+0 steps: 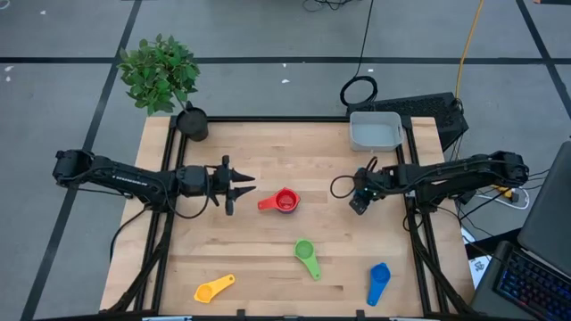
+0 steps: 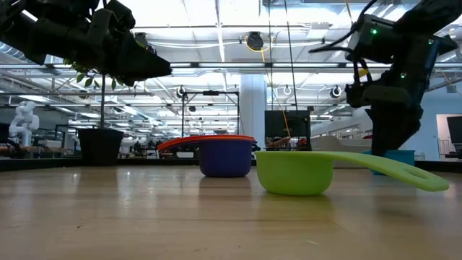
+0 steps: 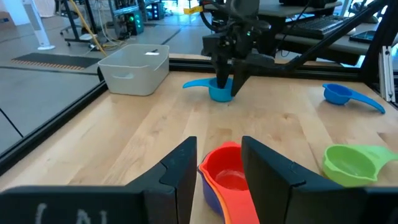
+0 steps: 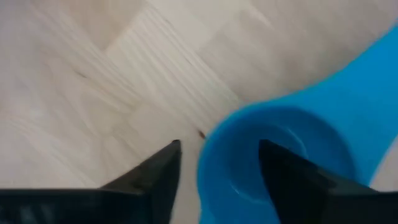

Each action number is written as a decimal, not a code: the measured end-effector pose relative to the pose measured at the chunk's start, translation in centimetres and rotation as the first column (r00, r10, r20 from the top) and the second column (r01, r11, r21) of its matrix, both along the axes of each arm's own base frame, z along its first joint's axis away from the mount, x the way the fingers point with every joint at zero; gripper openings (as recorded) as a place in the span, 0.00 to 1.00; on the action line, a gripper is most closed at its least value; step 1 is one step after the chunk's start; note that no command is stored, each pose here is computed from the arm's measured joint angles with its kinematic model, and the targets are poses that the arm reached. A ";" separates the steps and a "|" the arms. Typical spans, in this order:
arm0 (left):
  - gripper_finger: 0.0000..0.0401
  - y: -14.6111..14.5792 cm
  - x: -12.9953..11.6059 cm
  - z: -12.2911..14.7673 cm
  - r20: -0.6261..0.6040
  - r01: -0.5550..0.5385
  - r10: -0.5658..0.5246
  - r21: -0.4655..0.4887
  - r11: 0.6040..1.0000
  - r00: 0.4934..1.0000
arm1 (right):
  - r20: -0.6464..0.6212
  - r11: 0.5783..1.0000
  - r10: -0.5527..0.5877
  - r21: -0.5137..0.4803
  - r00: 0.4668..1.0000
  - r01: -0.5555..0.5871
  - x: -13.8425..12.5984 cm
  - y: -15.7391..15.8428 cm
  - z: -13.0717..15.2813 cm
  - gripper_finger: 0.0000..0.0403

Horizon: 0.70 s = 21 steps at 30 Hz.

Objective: Nest measuring cups in basket
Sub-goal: Stack the light blue measuring cup on top of the red measuring cup

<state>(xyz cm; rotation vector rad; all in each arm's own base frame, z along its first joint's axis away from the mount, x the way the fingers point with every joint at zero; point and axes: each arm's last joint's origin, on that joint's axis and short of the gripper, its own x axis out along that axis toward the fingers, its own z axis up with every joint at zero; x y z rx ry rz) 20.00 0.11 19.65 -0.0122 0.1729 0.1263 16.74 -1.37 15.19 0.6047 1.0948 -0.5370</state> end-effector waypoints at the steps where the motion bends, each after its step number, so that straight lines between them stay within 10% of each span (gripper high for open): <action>1: 0.33 0.0 0.0 0.0 0.000 -0.001 0.001 -0.002 1.000 1.000 | 0.020 1.000 0.010 -0.006 1.000 -0.010 0.2 0.0 0.1 0.39; 6: 0.33 0.0 0.0 0.0 0.001 -0.002 0.002 -0.007 1.000 1.000 | 0.123 0.995 0.102 -0.031 0.987 -0.099 1.2 0.0 0.5 0.04; 21: 0.33 0.0 0.0 0.0 0.003 -0.004 0.005 -0.017 1.000 1.000 | 0.248 0.930 0.352 -0.204 0.902 -0.306 3.0 0.6 2.4 0.00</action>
